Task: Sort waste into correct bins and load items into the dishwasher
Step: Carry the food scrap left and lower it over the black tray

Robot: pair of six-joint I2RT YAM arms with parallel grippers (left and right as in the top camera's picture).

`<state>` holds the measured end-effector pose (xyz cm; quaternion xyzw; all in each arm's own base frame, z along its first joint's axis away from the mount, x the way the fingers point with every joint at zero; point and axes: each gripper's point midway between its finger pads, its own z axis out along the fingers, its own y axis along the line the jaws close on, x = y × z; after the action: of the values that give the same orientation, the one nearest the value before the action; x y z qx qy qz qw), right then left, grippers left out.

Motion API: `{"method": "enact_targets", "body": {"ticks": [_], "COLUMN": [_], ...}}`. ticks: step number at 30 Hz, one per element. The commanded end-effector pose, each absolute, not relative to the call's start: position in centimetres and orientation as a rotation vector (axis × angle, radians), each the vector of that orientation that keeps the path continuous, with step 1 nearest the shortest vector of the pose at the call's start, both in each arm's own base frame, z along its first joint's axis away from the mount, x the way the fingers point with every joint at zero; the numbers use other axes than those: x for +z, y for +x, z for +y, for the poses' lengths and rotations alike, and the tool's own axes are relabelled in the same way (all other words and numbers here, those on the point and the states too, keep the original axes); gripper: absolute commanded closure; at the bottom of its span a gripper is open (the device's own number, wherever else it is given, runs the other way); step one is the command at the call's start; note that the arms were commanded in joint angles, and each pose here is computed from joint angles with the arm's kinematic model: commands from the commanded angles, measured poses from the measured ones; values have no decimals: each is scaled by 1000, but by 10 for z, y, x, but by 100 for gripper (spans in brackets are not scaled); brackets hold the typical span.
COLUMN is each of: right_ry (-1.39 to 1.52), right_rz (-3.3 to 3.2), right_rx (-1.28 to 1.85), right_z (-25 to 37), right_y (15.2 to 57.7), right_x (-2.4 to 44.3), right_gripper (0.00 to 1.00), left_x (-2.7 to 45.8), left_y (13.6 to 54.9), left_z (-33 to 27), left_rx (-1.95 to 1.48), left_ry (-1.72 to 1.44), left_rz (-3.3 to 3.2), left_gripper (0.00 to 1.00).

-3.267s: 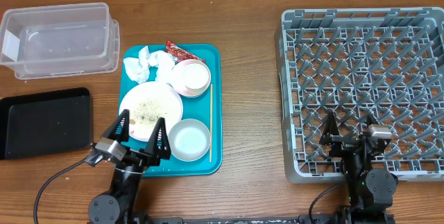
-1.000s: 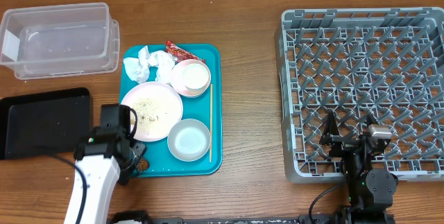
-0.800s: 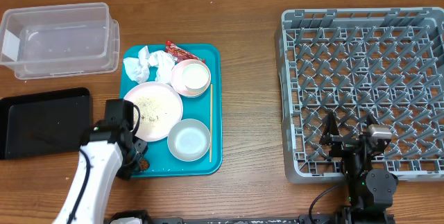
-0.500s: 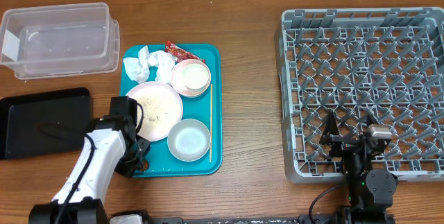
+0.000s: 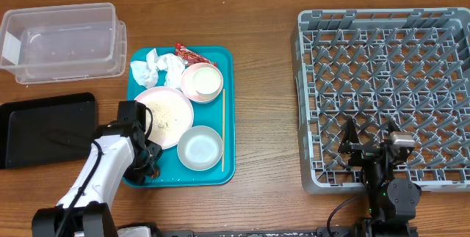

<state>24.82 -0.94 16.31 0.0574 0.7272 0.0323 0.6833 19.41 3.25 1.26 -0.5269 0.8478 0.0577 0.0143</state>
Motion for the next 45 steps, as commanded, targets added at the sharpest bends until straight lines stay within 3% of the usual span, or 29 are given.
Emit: {"method": "enact_targets", "body": {"ticks": [1,3,5,10,15,16,19,20,31,37,45], "right_ry": [126,126,126,126,126,126,126,126,126,126,126], "right_rz": [1626,1626,1626,1626,1626,1626,1626,1626,1626,1626,1626], "right_rx": [71,71,71,71,71,71,71,71,71,71,71], "right_z": [-9,-9,-9,-9,-9,-9,-9,-9,-10,-9,-9], "right_y": [248,248,248,248,248,248,248,248,248,248,248], "right_x": [162,162,162,162,162,162,162,162,162,162,162], "right_gripper": [0,0,0,0,0,0,0,0,0,0,0], "left_x": [8,8,8,8,8,8,8,8,30,84,121], "left_y": [189,188,189,188,188,188,188,188,196,233,269], "left_z": [28,28,27,26,25,25,25,25,25,42,104], "left_rx": [177,176,166,160,157,157,159,159,156,191,190], "left_ry": [-1662,-1663,-1665,-1650,-1620,-1617,-1617,-1609,-1591,-1504,-1642], "left_rz": [2658,2659,2662,2675,2697,2700,2702,2707,2734,2655,2333], "left_gripper": [43,38,44,46,69,81,89,95,96,96,96]}}
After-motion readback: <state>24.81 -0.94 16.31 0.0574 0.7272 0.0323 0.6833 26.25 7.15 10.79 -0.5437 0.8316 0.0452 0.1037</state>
